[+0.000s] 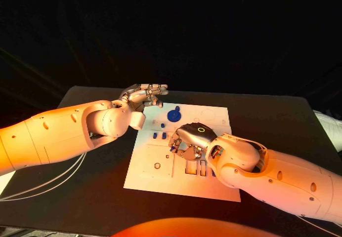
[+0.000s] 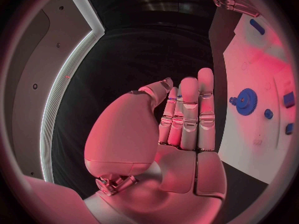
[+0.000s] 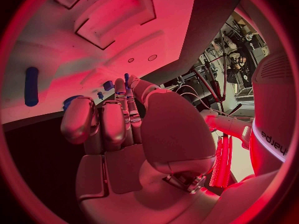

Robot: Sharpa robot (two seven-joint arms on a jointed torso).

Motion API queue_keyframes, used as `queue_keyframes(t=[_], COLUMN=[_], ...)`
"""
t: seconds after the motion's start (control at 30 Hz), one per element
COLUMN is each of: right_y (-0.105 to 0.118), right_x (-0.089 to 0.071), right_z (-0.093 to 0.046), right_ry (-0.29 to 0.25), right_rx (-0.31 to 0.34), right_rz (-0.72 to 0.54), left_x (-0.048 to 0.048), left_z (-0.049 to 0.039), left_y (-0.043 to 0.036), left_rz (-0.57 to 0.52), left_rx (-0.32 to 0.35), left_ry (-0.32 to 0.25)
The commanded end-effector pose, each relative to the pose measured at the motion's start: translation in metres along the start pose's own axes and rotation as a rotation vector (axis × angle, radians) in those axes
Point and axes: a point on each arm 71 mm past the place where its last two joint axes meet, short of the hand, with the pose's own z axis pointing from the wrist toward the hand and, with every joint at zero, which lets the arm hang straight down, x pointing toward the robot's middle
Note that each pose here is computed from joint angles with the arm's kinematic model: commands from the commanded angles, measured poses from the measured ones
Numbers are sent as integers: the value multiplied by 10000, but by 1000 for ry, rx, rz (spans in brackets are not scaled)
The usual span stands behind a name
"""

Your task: Assemble the parts on the task board

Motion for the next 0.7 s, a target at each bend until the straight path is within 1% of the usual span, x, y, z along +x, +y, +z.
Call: queue_keyframes(t=[0.03, 0.23, 0.5, 0.7], right_y=[24, 39, 63, 83], right_x=[56, 137, 201, 224], right_z=[17, 51, 67, 82], right_ry=[18, 40, 65, 72], right_rx=[-26, -29, -32, -37], right_rz=[-41, -44, -46, -47], left_x=[58, 85, 93, 91], left_z=[0, -2, -3, -6], left_y=[-2, 0, 0, 1], left_rz=[0, 3, 3, 3], left_rx=[4, 4, 4, 2], left_ry=[31, 38, 41, 42])
